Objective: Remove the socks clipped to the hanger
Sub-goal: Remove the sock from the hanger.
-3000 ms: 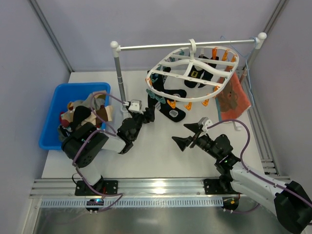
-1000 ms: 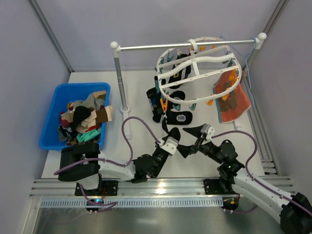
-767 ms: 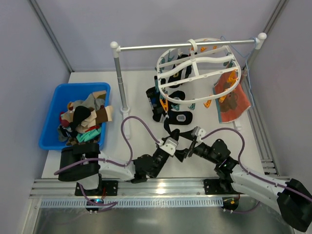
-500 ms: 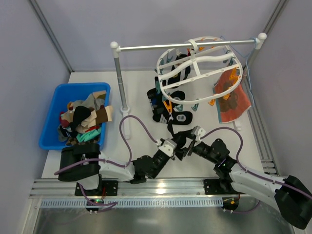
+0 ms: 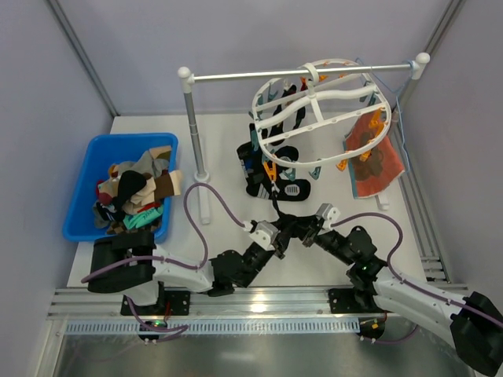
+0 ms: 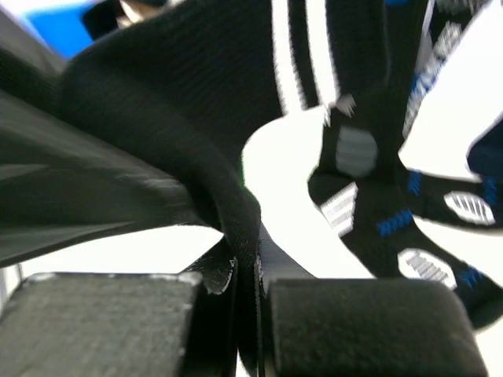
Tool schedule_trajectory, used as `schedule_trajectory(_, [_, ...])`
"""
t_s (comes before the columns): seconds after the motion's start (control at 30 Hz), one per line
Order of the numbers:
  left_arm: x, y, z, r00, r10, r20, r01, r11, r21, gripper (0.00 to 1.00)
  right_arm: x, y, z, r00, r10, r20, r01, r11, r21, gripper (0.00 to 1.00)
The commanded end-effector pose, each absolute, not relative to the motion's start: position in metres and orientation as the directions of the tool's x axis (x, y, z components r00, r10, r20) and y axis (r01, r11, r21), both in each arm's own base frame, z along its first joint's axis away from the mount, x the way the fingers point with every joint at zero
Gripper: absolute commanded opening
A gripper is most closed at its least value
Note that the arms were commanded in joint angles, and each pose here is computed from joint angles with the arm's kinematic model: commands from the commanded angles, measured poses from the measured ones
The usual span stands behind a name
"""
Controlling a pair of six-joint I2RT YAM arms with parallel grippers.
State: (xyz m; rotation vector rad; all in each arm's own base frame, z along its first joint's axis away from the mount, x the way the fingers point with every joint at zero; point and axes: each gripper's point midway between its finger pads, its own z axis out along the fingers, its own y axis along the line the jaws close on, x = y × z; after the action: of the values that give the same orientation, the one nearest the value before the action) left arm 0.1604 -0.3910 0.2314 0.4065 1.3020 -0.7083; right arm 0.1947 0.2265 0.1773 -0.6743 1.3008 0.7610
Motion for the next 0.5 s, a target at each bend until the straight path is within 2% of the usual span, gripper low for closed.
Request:
schedule_trajectory(0.0, [0.161,-0.374,0.266,0.111,-0.372,-0.921,0.651,0.728,-0.216,0.29,0.204,0.22,0.167,0.092,0.097,-0.991,-0.766,0.643,-0.008,0.04])
schedule_trajectory(0.03, [0.162,-0.37,0.267,0.113,-0.364,-0.925,0.638,0.74,-0.213,0.55,0.205,0.22,0.165,0.082,0.09,-0.993,-0.766,0.642,-0.005,0.04])
schedule_trajectory(0.07, [0.168,-0.36,0.27,0.116,-0.361,-0.925,0.599,0.768,-0.225,0.68,0.206,0.22,0.165,0.081,0.089,-0.993,-0.764,0.645,-0.005,0.04])
schedule_trajectory(0.13, [0.173,-0.348,0.269,0.123,-0.317,-0.94,0.552,0.809,-0.2,0.83,0.206,0.22,0.165,0.079,0.087,-0.993,-0.764,0.645,-0.004,0.04])
schedule_trajectory(0.3, [0.185,-0.295,0.298,0.168,-0.354,-0.92,0.447,0.859,-0.249,0.88,0.203,0.22,0.167,0.081,0.097,-0.992,-0.771,0.637,-0.001,0.04])
schedule_trajectory(0.47, [0.206,-0.28,0.328,0.157,-0.379,-0.912,0.46,0.845,-0.272,0.84,0.201,0.219,0.168,0.086,0.102,-0.991,-0.773,0.635,-0.002,0.04])
